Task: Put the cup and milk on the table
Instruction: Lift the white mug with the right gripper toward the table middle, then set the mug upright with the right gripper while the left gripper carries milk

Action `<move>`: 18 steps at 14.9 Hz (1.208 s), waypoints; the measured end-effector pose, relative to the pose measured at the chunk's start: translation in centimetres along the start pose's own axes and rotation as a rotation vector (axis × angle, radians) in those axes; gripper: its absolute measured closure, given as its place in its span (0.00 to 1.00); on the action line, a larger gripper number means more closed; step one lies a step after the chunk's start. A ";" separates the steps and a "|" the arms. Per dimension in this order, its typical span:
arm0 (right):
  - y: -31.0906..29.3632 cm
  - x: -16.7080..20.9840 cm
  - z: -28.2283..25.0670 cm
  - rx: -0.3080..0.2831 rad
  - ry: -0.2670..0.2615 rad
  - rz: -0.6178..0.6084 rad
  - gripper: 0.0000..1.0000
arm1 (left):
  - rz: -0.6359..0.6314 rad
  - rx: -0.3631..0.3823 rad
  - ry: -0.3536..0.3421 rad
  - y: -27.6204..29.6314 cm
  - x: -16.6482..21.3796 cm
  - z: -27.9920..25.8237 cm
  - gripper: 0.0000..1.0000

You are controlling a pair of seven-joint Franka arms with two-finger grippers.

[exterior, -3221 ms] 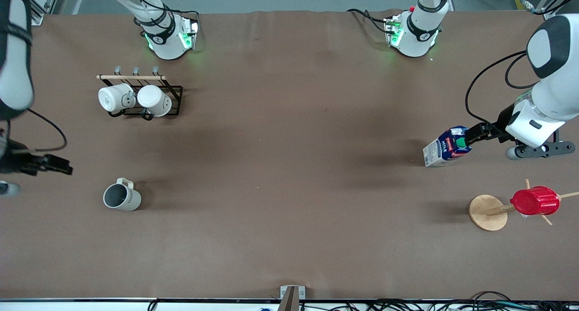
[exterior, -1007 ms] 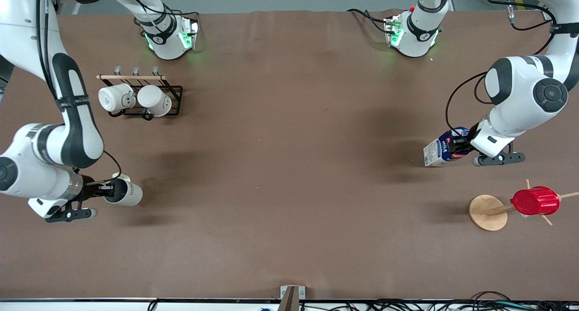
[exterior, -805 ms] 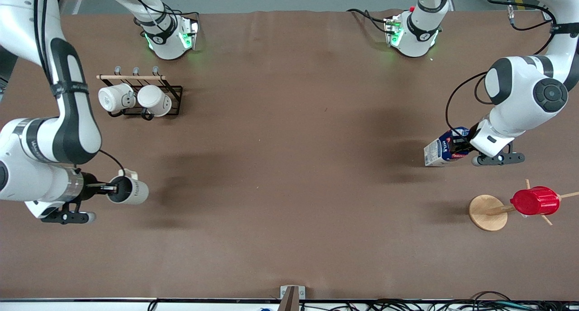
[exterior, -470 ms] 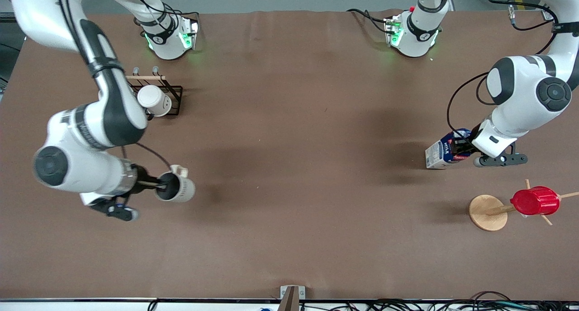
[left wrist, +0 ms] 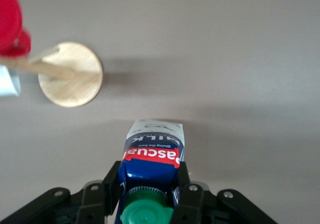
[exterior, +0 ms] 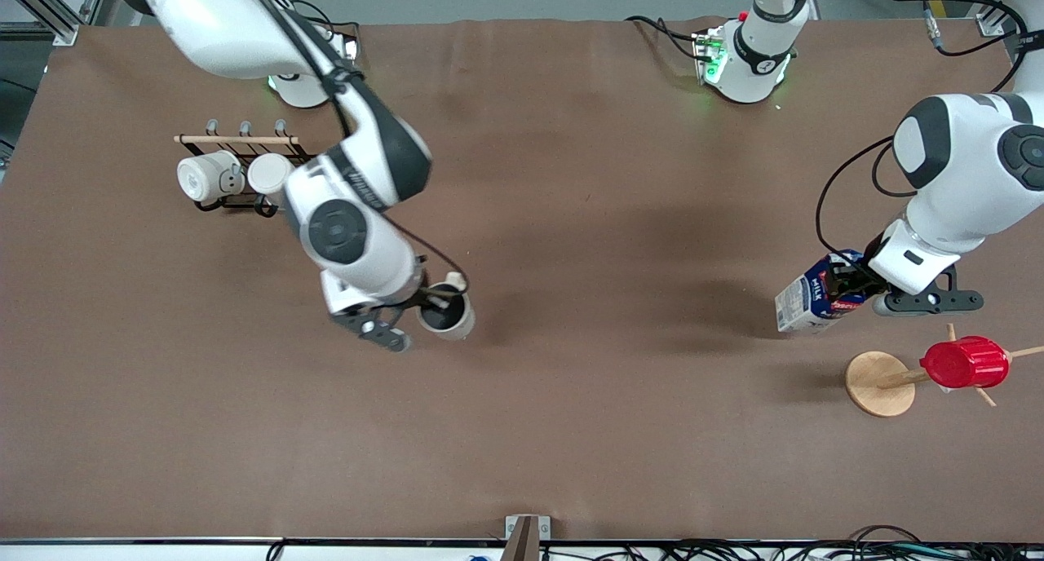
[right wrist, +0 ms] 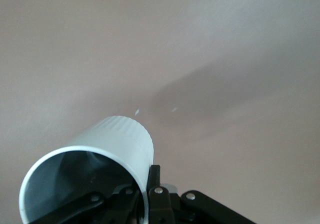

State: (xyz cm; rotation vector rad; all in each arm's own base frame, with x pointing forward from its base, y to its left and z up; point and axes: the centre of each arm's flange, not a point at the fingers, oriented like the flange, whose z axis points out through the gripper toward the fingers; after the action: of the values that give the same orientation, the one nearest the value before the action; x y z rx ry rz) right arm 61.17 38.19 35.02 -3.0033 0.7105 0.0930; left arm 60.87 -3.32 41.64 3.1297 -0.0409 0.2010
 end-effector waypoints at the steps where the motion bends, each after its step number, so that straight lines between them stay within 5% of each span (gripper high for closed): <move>1: -1.2 -1.3 1.0 0.014 0.006 0.007 0.96 | 0.017 -0.004 0.000 1.1 1.2 -0.9 0.53; 9: -6.4 -8.3 8.2 0.051 0.064 0.017 0.96 | 0.139 -0.046 0.009 14.7 5.6 -0.3 0.55; 17: -7.7 -11.6 11.4 0.039 0.065 -0.035 0.94 | 0.092 -0.067 -0.041 30.1 1.4 2.9 0.55; 18: -7.7 -11.5 11.5 0.040 0.066 -0.035 0.88 | 0.085 -0.066 -0.047 31.0 0.9 3.2 0.55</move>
State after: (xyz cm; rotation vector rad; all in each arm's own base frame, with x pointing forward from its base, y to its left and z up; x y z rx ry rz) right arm 53.81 50.94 24.72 -2.9912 0.6573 -0.0212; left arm 61.36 -34.34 38.72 3.0689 -0.1771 0.1241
